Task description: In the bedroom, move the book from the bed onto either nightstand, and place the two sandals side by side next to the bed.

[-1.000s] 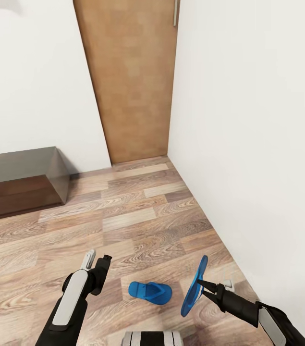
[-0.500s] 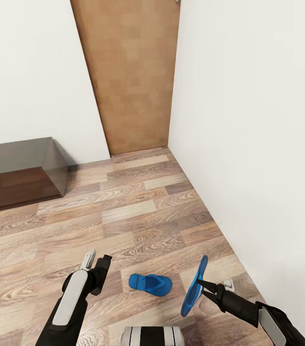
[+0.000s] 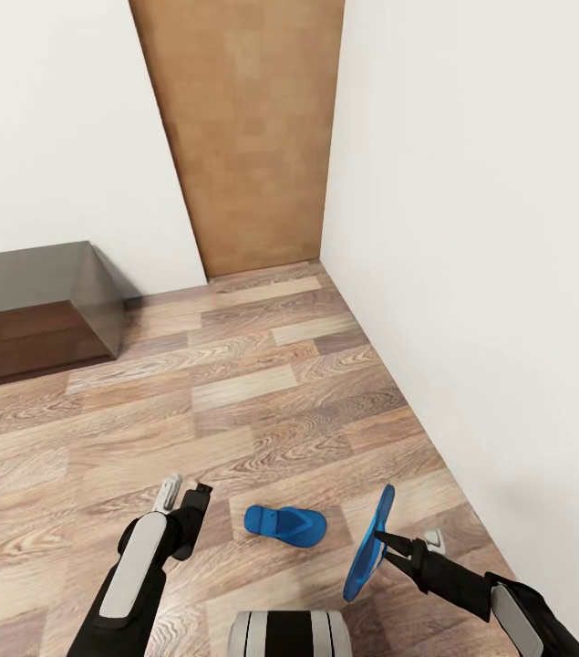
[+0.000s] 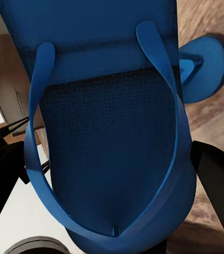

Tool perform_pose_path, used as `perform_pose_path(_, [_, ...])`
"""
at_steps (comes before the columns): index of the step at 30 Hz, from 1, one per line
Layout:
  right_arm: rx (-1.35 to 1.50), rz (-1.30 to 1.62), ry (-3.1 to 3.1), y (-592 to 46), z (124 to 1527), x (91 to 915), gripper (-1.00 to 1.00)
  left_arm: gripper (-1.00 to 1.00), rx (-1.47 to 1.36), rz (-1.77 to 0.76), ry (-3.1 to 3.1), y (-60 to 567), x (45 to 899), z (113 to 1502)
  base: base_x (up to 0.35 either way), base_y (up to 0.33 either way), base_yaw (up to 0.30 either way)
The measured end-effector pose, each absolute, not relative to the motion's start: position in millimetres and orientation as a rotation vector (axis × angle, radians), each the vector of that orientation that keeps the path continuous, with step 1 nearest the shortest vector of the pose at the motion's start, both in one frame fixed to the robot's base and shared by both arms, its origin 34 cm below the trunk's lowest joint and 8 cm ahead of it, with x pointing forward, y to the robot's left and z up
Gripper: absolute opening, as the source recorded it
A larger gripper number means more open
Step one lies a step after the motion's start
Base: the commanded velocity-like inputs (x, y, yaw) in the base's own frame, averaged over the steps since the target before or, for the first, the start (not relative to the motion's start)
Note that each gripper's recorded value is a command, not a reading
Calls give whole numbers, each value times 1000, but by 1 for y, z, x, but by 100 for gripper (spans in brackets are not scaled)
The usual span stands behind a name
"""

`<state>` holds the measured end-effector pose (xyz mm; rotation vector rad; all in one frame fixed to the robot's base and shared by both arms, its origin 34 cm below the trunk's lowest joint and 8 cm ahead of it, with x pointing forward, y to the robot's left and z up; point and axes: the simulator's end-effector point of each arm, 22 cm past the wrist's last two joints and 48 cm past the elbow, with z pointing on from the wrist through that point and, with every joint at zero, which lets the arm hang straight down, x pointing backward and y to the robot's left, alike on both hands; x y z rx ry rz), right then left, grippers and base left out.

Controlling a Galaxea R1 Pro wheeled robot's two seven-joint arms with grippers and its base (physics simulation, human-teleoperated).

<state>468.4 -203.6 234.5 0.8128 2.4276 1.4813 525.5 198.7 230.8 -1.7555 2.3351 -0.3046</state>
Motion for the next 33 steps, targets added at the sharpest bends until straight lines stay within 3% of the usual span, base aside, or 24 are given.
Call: perform_pose_path(33, [941, 1471, 2523, -204, 182, 429, -100, 100, -1828, -191, 2425, 200, 486, 171, 0, 0, 0])
